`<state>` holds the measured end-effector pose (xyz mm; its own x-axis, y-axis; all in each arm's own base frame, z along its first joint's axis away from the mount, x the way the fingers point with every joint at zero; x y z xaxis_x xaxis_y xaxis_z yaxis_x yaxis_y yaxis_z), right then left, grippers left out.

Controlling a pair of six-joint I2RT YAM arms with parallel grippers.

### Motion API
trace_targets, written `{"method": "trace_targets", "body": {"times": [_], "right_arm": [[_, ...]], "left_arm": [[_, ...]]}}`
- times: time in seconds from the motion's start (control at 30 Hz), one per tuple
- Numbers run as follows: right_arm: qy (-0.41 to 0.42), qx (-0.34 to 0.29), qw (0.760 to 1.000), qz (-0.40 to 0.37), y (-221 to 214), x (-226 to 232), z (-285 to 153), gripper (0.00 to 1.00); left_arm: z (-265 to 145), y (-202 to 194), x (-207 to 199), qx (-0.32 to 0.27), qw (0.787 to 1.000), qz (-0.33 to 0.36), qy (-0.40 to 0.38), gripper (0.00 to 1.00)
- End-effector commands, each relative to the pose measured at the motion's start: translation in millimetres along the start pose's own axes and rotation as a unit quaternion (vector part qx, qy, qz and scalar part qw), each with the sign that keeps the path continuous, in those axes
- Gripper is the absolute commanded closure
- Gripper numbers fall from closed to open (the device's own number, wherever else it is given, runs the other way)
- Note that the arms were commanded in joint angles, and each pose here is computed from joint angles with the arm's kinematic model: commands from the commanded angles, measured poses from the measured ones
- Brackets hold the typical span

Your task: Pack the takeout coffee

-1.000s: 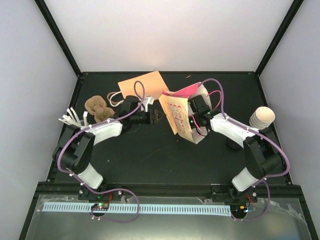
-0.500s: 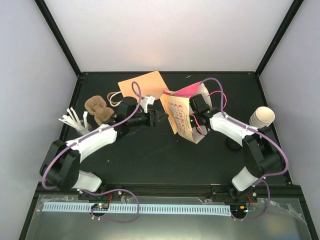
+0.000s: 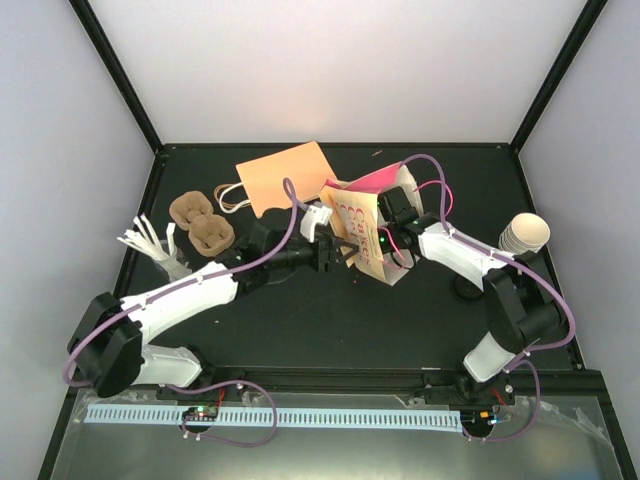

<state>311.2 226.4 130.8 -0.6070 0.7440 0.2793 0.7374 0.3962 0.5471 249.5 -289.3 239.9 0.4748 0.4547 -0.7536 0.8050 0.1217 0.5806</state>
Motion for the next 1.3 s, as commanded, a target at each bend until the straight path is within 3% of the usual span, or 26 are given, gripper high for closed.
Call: {"method": "trace_targets", "body": {"times": [0.0,0.27,0.7,0.8,0.97,1.13,1.27], "right_arm": [[-0.001,-0.010,1.000,0.003,10.7,-1.3,-3.2,0.99],[0.007,-0.009,1.000,0.003,11.7,0.3,-2.6,0.99],[0.004,-0.007,1.000,0.005,9.4,-0.5,-1.4,0.99],[0.005,-0.007,1.000,0.005,9.2,-0.7,-0.4,0.99],[0.006,-0.007,1.000,0.006,9.4,-0.8,0.7,0.99],[0.008,-0.005,1.000,0.007,8.3,-1.0,3.0,0.99],[0.008,-0.005,1.000,0.007,8.6,-0.8,3.4,0.99]], "left_arm": [[-7.8,3.1,-62.6,-0.037,0.997,0.044,-0.048,0.37],[-6.8,-10.0,-111.1,-0.065,0.983,0.151,-0.085,0.36],[21.9,-3.9,-155.2,-0.037,0.976,0.129,-0.175,0.26],[29.9,-0.6,-151.5,-0.036,0.983,0.096,-0.155,0.26],[34.1,-2.2,-152.4,-0.038,0.982,0.046,-0.178,0.34],[29.3,-0.4,-170.2,-0.050,0.974,0.049,-0.217,0.40],[22.6,3.3,-177.0,-0.065,0.970,0.056,-0.228,0.57]]}}
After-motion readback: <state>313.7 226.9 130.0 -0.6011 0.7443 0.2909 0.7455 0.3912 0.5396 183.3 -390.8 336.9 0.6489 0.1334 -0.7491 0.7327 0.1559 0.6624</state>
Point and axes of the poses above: each gripper's point midway between its finger pads, its own z axis out along the fingers, its own x axis along the line the jaws close on, y = z × x, the point moved 4 cm from there along -z, back along the fingers, and after that the axes turned 11 degrees about -z, right-handed, at the moved point
